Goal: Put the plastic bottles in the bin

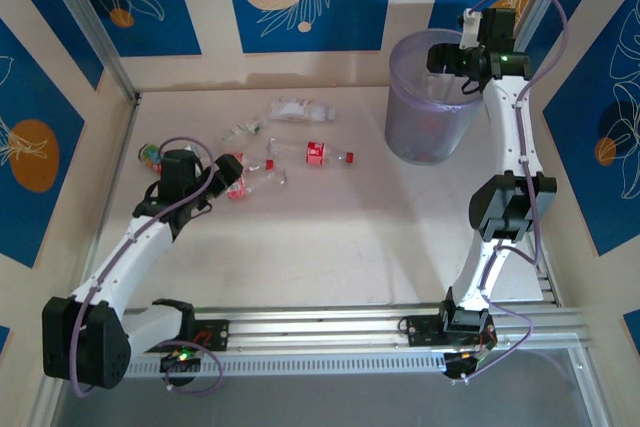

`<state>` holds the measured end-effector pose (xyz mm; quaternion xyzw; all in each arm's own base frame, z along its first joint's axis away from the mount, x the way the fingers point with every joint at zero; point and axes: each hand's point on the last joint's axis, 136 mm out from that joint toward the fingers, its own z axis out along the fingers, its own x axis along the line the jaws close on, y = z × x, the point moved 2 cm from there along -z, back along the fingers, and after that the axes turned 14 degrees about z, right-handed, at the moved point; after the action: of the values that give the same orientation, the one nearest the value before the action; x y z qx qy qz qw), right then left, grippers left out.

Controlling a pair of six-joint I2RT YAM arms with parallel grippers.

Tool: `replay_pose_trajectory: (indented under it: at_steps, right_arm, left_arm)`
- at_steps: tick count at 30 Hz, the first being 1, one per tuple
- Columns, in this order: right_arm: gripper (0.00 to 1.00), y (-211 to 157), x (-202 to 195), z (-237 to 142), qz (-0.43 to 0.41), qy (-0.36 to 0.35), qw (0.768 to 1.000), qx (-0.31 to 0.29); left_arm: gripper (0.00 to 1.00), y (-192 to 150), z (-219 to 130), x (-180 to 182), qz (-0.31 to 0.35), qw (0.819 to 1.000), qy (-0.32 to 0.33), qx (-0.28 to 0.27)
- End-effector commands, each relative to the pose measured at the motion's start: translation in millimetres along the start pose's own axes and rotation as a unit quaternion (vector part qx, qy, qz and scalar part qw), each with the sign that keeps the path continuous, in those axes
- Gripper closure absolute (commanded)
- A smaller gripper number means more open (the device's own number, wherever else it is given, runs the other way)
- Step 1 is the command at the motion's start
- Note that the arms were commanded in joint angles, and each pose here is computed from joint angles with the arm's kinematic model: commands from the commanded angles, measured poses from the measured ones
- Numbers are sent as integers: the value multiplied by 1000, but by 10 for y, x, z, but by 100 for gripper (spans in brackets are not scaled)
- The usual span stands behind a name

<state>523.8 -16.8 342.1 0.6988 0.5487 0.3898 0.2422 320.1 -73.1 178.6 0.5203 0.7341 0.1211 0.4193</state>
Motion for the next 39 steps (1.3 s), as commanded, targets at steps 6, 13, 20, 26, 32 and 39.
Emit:
replay_pose_trajectory:
  at_steps: [6,13,20,26,32,39]
  right_arm:
    - [17,119,321,-710,-19,40,999,-31]
    - [17,-320,788,-1031,-38,111,993,3]
    - [17,-916,1127,-1375,-56,169,983,52]
    - [17,-1373,1121,-1580,-55,173,979,93]
    - [17,-1712,1033,-1713,-44,168,977,124]
    - [17,-1903,972,-1836,-34,168,976,134]
  left_arm:
    - [3,448,-71,626,32,988,148,-32]
    - [3,819,121,1184,-9,973,226,-49]
    - [4,978,546,1659,-54,968,245,-26]
    - [3,1162,797,1796,-43,965,258,-28]
    - [3,1275,957,1963,-44,960,277,-22]
    - [7,1188,1066,2092,-60,955,291,0]
